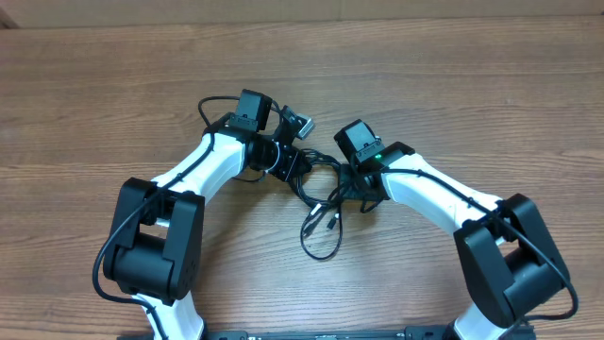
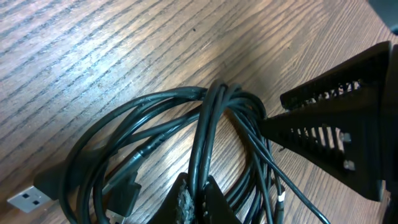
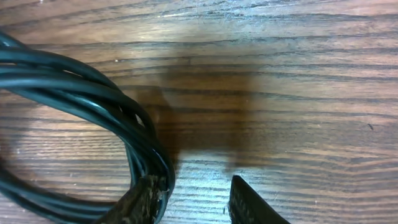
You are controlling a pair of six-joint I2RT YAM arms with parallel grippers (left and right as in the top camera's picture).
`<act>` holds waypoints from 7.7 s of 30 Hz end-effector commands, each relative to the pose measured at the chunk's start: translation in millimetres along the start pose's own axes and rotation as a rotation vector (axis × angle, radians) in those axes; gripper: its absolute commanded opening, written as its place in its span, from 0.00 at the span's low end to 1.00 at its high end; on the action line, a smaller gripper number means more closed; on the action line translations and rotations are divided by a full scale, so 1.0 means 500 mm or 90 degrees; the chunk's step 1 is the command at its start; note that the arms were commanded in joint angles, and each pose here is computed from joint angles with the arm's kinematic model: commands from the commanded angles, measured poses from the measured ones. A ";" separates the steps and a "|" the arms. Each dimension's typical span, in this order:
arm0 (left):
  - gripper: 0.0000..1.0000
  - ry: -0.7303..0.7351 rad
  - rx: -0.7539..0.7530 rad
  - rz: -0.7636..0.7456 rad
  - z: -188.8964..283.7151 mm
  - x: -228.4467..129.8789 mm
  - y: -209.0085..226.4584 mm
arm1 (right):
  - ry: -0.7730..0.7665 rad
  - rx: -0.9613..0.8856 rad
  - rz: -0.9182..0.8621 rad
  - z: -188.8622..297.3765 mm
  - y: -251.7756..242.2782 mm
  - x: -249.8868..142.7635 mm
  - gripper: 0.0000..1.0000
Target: Untangle cables
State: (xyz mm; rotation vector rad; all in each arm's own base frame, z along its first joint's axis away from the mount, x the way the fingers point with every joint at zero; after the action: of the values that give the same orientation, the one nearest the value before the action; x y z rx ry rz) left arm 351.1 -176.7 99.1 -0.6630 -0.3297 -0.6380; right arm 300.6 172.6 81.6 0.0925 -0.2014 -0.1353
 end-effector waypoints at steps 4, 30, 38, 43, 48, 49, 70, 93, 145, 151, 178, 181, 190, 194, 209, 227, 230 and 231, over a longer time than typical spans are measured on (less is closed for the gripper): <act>0.08 0.001 -0.020 0.001 -0.014 0.005 -0.018 | 0.009 -0.032 0.004 -0.023 -0.007 -0.003 0.36; 0.04 -0.015 0.081 0.008 -0.014 0.037 -0.034 | 0.019 -0.059 0.007 -0.039 -0.028 -0.023 0.36; 0.04 -0.068 0.110 -0.035 0.116 0.057 -0.064 | 0.019 -0.065 0.007 -0.041 -0.032 -0.027 0.36; 0.04 -0.069 0.153 -0.025 0.135 0.055 -0.057 | 0.019 -0.065 0.007 -0.041 -0.032 -0.027 0.36; 0.04 -0.068 0.242 0.050 0.146 0.050 -0.028 | 0.021 -0.066 0.006 -0.041 -0.033 -0.028 0.36; 0.04 -0.067 0.289 0.091 0.152 0.044 -0.013 | 0.021 -0.067 0.006 -0.041 -0.033 -0.028 0.36; 0.13 -0.060 0.577 0.351 0.245 -0.032 0.100 | 0.019 -0.074 0.005 -0.042 -0.037 -0.029 0.36; 0.50 0.009 0.255 0.249 0.067 -0.030 0.115 | 0.019 -0.074 0.006 -0.042 -0.037 -0.029 0.37; 0.33 0.106 0.232 0.259 0.044 -0.096 0.137 | 0.018 -0.004 0.068 -0.009 0.001 -0.009 1.00; 0.33 0.106 0.232 0.259 0.044 -0.096 0.137 | 0.022 0.031 0.120 -0.009 0.013 -0.007 1.00; 0.33 0.106 0.232 0.261 0.044 -0.096 0.137 | -0.012 0.145 0.163 0.033 0.065 0.049 1.00; 0.33 0.108 0.232 0.262 0.045 -0.097 0.137 | 0.015 0.130 0.162 0.029 0.056 0.036 1.00; 0.33 0.106 0.232 0.262 0.044 -0.096 0.137 | 0.012 0.095 0.175 -0.021 0.029 0.016 1.00; 0.33 0.107 0.232 0.262 0.044 -0.096 0.137 | 0.006 0.097 0.171 -0.021 0.026 0.022 1.00; 0.33 0.105 0.232 0.264 0.044 -0.096 0.137 | -0.031 0.081 0.170 -0.022 0.026 0.038 1.00; 0.33 0.101 0.233 0.266 0.044 -0.094 0.138 | -0.048 0.036 0.168 -0.052 -0.003 0.023 1.00; 0.33 0.101 0.233 0.266 0.044 -0.094 0.138 | -0.051 0.027 0.168 -0.059 -0.010 0.018 1.00; 0.32 0.101 0.233 0.266 0.044 -0.094 0.138 | -0.052 0.027 0.168 -0.060 -0.011 0.017 1.00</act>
State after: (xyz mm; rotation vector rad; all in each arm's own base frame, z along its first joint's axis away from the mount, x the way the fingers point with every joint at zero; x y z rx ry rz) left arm 361.3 -100.2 70.8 -0.3189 -0.1743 -0.2348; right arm 325.0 178.4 69.1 0.1455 -0.3375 0.1344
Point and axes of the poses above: each gripper's point midway between its finger pads, its own z axis back along the fingers, its own y axis along the line the jaws close on, x = y × z, the point moved 7 cm from there along z, back along the fingers, and after that the axes turned 4 degrees about -z, right-handed, at the moved point
